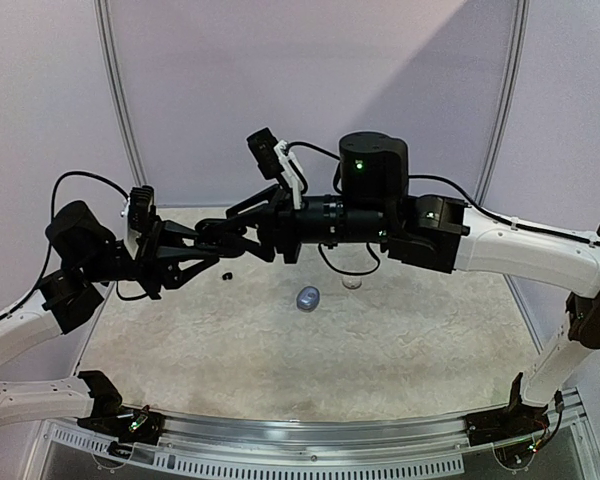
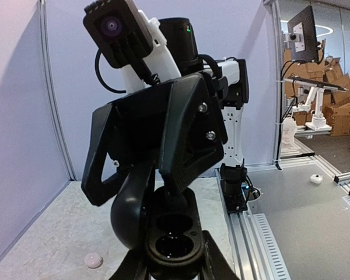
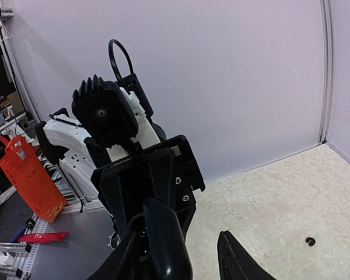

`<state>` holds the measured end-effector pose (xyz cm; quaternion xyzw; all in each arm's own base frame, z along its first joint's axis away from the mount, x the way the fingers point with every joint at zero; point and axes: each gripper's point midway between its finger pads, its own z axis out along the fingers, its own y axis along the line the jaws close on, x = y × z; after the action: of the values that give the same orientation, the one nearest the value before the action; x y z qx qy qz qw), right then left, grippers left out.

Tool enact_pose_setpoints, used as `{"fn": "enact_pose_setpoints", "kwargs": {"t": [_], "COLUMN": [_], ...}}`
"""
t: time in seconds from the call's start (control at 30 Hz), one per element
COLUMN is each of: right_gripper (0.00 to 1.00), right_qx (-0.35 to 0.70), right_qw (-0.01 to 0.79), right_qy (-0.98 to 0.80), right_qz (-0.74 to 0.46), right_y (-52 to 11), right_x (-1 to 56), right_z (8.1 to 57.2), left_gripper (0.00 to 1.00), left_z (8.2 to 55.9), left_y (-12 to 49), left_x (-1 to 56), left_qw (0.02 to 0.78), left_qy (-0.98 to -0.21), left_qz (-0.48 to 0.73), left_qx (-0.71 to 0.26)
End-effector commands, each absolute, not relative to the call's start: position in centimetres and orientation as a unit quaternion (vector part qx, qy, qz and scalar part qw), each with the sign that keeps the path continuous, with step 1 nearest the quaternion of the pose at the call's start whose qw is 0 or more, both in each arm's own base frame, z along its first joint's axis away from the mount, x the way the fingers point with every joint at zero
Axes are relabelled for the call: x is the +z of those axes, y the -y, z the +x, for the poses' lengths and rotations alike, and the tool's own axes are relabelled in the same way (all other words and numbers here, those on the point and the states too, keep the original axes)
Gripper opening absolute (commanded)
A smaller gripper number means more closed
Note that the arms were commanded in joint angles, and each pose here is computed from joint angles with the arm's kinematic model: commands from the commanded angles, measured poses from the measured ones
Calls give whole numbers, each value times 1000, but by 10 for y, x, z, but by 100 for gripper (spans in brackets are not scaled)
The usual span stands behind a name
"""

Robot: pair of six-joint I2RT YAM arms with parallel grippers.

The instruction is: Insert the wireless bluetooth earbuds into the charging case

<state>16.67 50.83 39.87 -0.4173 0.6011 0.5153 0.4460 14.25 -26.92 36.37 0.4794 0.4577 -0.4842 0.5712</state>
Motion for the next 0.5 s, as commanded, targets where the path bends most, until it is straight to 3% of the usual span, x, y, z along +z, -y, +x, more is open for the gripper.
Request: {"fn": "enact_pose_setpoints", "kwargs": {"t": [0.0,0.47], "right_gripper": [49,34], "right_qx": [511,486], "right_qw": [452,436], "right_qy": [-609,-629], "right_qz": [-405,-422], "right_y": [-491,-488], "right_x": [416,400], "right_z": [174,174], "left_gripper": [0,0], "left_z": [132,130], "left_y": [271,270], "left_x": [365,362], "left_qw": [544,540], "left_qy": [-460,-462], "left_qz": [466,462], "left_qx": [-525,-530]}}
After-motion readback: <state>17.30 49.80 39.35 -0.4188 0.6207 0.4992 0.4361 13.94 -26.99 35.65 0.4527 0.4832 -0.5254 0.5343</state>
